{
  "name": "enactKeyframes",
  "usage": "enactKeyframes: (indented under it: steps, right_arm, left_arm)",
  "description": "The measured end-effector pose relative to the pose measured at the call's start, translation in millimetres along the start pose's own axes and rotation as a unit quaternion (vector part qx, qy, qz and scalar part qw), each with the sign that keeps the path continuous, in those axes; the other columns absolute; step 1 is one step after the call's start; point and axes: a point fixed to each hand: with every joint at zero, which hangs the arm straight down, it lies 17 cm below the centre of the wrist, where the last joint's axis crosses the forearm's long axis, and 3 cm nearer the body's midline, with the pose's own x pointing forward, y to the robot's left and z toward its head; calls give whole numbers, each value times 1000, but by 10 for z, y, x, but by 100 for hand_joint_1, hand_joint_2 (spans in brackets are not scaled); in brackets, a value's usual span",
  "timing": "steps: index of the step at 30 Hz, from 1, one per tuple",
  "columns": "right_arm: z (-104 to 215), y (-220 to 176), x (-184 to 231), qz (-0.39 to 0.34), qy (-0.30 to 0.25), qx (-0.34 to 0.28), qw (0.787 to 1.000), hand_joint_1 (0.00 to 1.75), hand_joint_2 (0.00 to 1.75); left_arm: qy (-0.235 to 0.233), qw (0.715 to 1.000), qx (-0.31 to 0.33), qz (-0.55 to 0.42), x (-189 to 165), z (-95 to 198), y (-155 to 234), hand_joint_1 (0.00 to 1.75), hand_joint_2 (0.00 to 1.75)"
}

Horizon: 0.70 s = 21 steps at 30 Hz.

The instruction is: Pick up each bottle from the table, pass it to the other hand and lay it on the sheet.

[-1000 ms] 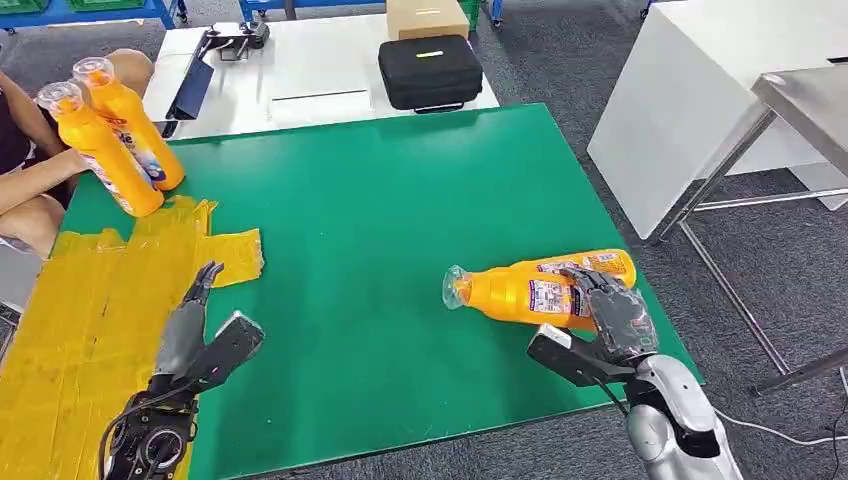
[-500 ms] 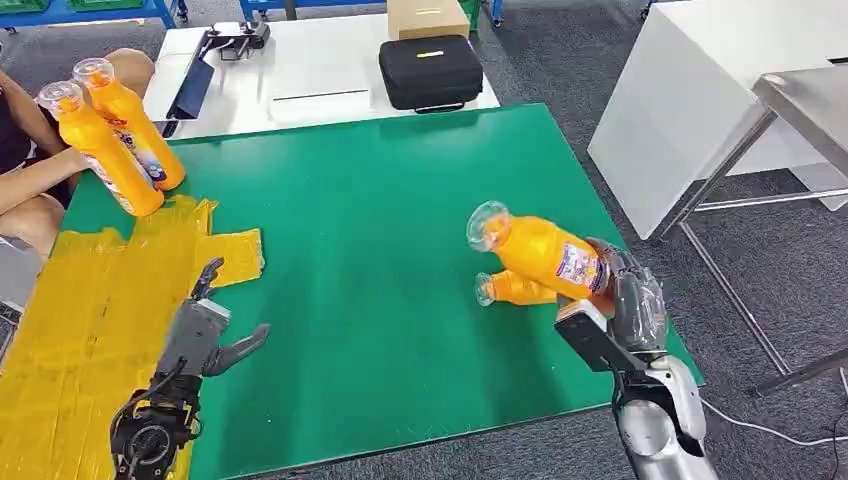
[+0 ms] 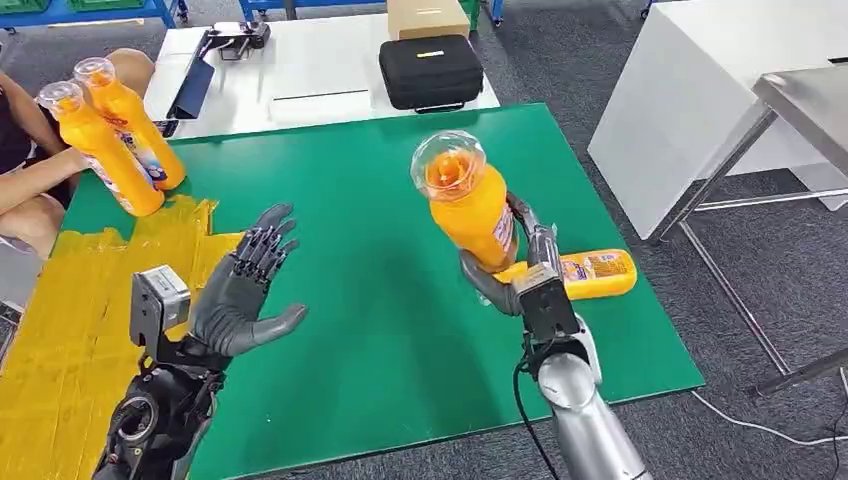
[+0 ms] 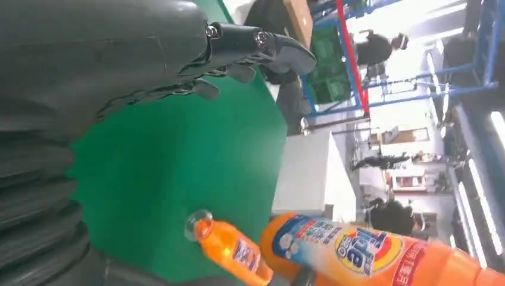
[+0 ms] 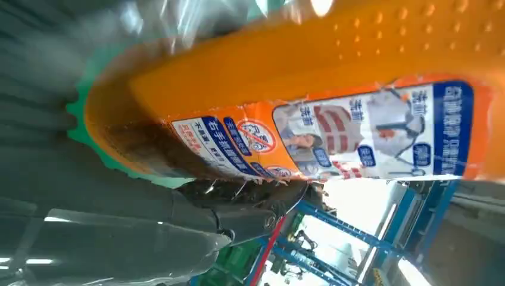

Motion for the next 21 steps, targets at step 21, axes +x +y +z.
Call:
enactKeyframes:
  steps: [21]
  right_arm:
    - [34, 1263, 254, -66, -15, 177, 982, 175, 175]
  left_arm:
    - [-42, 998, -36, -6, 304, -61, -289, 0, 175]
